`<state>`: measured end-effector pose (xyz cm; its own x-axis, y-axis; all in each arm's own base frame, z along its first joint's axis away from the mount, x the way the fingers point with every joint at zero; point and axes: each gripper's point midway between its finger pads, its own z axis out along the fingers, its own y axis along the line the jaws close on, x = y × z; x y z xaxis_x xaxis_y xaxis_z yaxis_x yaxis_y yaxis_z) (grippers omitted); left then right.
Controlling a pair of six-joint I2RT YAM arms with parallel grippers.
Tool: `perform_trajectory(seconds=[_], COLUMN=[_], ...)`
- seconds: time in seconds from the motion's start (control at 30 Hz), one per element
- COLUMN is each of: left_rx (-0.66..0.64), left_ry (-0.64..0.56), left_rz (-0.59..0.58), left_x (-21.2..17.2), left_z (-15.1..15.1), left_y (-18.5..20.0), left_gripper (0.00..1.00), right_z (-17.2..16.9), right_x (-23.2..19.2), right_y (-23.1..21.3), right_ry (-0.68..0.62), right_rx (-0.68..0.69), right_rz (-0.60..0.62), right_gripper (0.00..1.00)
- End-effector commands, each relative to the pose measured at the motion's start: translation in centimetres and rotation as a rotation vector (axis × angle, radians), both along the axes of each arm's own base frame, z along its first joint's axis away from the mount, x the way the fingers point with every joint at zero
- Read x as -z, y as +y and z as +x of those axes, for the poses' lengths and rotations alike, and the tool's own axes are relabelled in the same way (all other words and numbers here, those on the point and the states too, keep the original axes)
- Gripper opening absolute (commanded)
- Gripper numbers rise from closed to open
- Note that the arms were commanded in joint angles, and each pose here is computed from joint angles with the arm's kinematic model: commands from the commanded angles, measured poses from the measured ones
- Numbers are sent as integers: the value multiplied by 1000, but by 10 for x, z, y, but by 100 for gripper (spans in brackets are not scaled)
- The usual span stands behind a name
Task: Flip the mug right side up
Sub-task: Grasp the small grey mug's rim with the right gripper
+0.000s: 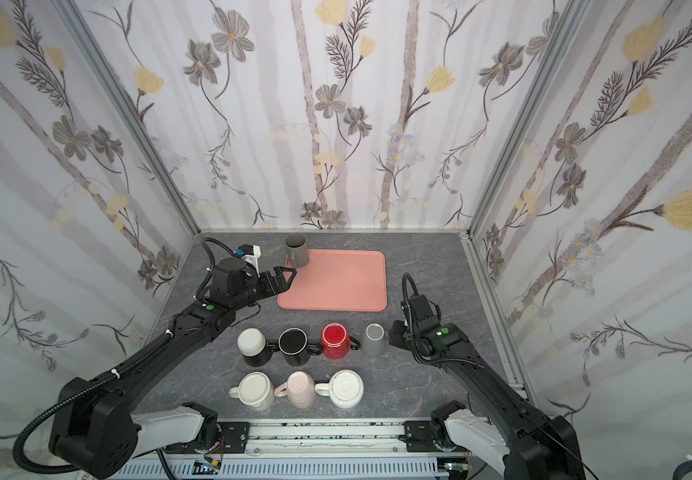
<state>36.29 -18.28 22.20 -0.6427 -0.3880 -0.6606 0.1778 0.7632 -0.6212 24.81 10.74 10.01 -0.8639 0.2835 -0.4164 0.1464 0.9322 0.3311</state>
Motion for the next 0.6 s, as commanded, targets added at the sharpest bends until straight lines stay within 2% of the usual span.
perform_trajectory(seconds=[0.0,0.13,0.27,0.57], left_rx=[8,14,13,15], left_ry=[-29,-31,-36,-44], left_rz=[-36,-31,-29,-29], left_x=[-10,-10,-11,-11], left_z=[3,1,-1,-2], left_y=[-4,-3,-2,-1], left_gripper=[100,100,100,100], right_z=[35,55,59,20], right_x=[0,13,27,45], right_y=[-10,-15,-12,-6], right_ry=[-86,-69,-25,60], right_rx=[69,58,25,-16], right_rz=[6,-31,-51,-32], right_gripper=[44,43,41,36])
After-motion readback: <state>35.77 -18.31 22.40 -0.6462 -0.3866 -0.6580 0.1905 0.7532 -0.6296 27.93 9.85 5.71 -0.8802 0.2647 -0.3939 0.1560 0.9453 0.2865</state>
